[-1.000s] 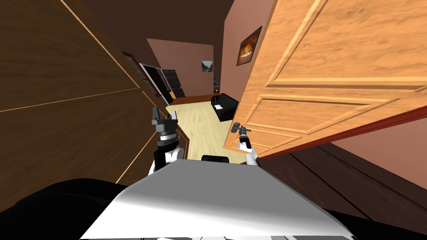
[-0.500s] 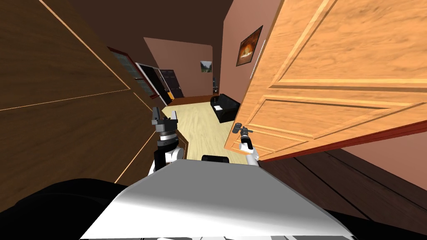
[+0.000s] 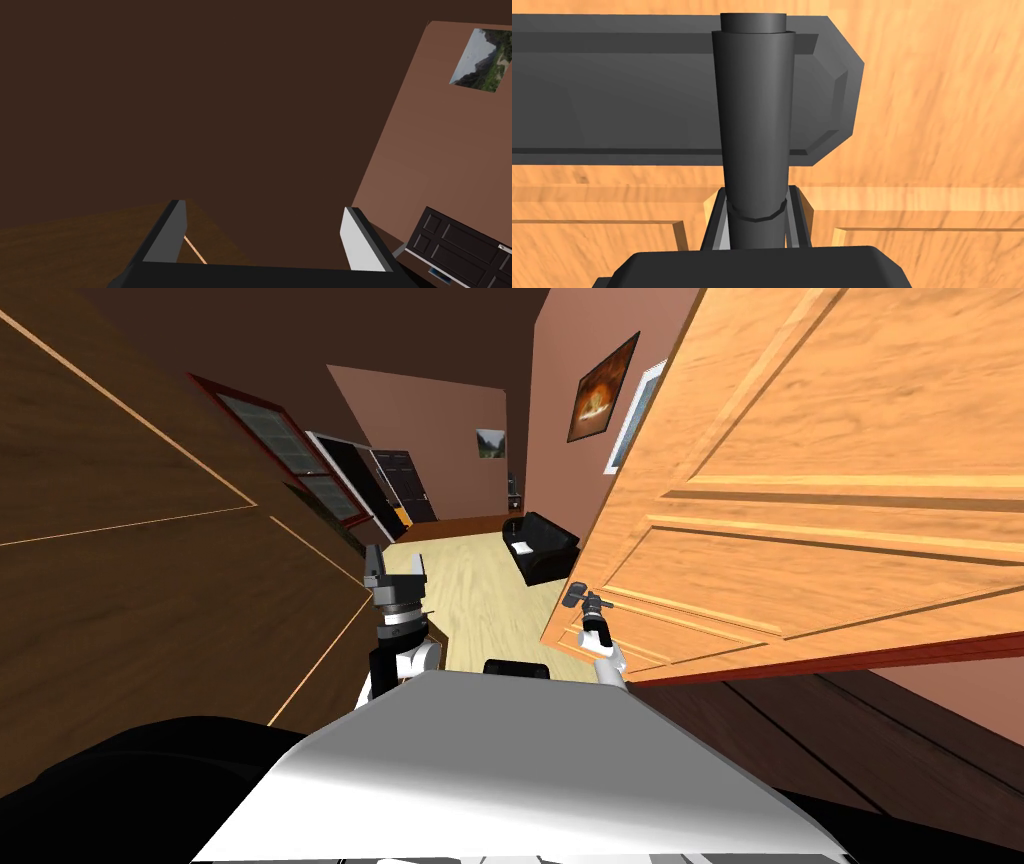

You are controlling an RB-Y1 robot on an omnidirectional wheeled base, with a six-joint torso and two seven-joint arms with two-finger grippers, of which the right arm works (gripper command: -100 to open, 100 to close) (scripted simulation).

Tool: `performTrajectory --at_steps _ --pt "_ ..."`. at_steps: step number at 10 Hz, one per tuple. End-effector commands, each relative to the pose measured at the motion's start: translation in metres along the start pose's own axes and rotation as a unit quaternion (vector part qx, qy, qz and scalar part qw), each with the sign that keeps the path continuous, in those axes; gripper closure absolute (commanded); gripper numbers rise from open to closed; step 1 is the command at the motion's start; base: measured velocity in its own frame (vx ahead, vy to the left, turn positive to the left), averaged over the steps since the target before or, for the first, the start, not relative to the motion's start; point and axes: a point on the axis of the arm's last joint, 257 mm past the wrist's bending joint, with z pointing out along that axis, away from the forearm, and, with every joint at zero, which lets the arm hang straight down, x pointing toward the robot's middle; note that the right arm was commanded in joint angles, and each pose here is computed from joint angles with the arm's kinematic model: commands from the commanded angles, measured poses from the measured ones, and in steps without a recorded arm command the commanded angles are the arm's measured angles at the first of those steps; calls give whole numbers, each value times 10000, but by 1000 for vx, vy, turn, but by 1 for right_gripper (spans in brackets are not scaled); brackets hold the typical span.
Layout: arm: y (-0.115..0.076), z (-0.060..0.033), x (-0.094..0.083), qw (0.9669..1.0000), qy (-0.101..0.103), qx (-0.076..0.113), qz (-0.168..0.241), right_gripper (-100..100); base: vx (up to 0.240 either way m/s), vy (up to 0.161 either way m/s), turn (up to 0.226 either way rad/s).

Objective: Push the door open

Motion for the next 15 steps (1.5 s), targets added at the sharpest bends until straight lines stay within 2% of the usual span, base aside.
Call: performTrajectory --at_steps 1,8,15 --pt "59 18 -198 9998 -168 -67 -56 100 216 43 -69" --pt "66 -18 -698 9978 -651 -74 -49 100 194 55 -72" --pt "29 -99 -1060 9944 -1055 -49 27 100 181 54 -77"
